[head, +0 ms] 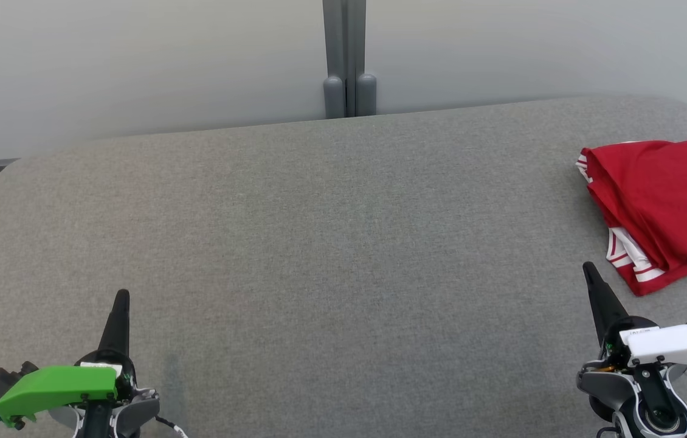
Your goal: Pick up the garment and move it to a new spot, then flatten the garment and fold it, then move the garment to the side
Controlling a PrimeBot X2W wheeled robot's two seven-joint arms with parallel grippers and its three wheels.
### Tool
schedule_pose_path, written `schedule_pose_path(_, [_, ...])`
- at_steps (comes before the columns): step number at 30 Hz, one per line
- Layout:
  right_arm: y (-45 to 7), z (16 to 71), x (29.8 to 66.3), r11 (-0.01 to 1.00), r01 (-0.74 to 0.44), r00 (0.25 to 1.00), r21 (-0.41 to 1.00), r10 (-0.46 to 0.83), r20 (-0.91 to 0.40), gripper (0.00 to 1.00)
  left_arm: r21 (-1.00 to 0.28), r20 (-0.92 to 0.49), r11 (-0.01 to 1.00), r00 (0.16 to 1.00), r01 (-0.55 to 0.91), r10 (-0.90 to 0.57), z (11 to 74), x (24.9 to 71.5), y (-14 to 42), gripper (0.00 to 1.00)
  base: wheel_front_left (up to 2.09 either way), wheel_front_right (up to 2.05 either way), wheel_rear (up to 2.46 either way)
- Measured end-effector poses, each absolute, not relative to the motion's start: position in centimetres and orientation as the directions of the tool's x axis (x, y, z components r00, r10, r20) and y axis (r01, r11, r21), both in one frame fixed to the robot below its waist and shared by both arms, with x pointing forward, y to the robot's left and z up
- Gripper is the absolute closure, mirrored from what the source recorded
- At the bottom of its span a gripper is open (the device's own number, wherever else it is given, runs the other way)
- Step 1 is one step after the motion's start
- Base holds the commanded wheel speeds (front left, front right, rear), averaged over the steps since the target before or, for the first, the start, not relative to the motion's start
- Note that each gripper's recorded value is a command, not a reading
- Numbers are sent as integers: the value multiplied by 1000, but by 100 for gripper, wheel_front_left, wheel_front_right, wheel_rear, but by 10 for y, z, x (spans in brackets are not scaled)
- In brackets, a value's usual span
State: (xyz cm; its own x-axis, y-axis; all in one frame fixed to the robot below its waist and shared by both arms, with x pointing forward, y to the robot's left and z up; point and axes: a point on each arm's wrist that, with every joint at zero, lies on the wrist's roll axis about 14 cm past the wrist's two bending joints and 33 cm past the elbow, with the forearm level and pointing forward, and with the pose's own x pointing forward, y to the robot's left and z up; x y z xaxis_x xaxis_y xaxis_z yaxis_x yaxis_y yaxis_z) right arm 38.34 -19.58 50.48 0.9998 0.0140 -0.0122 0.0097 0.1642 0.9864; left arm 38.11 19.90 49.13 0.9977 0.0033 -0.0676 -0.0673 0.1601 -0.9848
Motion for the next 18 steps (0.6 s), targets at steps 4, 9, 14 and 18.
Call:
schedule_pose_path(4, [-197, 503, 383, 134, 15, 1000, 991, 9, -16, 100, -990, -58, 127, 998, -58, 3, 493, 382, 199, 100, 0, 0, 0])
schedule_pose_path(9, [-198, 504, 385, 97, 13, 1000, 995, 8, -14, 100, -994, -47, 95, 999, -46, 0, 496, 384, 199, 100, 0, 0, 0])
schedule_pose_path(14, [-199, 504, 386, 60, 12, 1000, 998, 4, -12, 100, -998, -35, 57, 999, -35, 0, 498, 385, 199, 100, 0, 0, 0])
schedule_pose_path(18, [-199, 504, 386, 35, 12, 1000, 999, 3, -12, 100, -999, -29, 32, 1000, -29, 0, 500, 385, 200, 100, 0, 0, 0])
